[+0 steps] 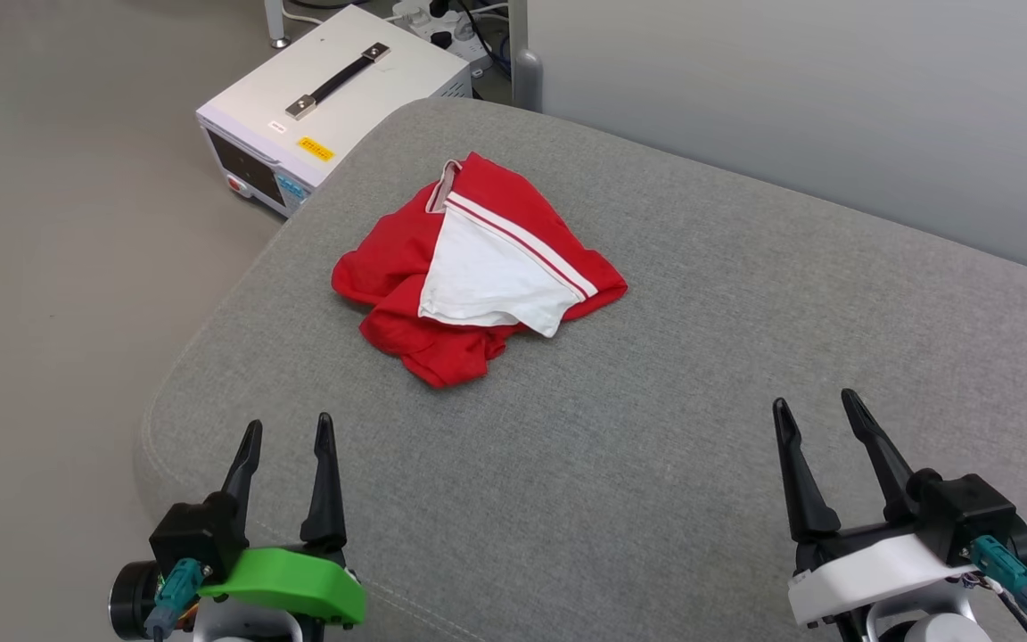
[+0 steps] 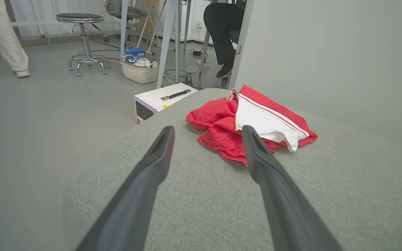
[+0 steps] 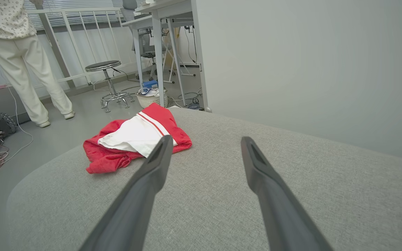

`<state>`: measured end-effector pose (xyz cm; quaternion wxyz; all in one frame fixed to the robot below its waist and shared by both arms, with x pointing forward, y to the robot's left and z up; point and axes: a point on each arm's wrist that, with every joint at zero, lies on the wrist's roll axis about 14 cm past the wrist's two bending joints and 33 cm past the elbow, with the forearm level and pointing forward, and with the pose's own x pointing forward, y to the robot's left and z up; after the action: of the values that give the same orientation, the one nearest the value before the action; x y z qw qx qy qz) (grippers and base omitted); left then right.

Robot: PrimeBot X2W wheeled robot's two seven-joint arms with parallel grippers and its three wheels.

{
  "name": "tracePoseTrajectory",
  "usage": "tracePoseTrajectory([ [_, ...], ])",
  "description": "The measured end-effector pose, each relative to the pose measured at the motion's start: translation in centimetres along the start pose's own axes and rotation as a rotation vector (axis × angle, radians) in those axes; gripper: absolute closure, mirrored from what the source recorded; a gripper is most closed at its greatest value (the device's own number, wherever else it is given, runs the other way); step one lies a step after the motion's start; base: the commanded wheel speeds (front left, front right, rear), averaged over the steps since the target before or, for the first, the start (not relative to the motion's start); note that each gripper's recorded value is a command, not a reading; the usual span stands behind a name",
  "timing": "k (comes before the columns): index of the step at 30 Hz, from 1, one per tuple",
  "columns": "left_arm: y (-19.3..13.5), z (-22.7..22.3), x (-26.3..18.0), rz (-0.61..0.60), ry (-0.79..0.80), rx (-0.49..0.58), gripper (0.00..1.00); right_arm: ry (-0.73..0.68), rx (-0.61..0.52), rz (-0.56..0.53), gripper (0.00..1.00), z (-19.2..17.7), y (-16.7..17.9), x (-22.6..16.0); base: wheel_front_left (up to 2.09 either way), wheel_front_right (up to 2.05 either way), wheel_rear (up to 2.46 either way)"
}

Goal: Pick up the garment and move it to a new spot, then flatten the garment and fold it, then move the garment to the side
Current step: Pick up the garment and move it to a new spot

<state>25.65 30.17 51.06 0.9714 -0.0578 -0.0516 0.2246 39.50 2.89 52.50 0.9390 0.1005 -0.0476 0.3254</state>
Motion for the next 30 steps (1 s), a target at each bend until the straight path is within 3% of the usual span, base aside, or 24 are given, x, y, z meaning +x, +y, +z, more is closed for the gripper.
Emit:
tracePoseTrajectory([
  [9, -0.1, -0.7, 0.7, -0.001, 0.024, 0.043, 0.0, 0.011, 0.016, 0.009, 0.0, -1.0, -0.1, 0.6, 0.0, 0.0, 0.0],
  [19, -3.7, -3.6, 7.5, -0.181, 0.132, 0.093, 0.0, 0.02, -0.016, -0.013, 0.0, -2.4, -2.2, 1.7, 0.0, 0.0, 0.0],
  [30, -7.2, -8.1, 16.7, -0.344, 0.559, 0.196, 0.0, 0.045, -0.018, -0.064, 0.0, -4.9, -6.3, 2.2, 0.0, 0.0, 0.0],
])
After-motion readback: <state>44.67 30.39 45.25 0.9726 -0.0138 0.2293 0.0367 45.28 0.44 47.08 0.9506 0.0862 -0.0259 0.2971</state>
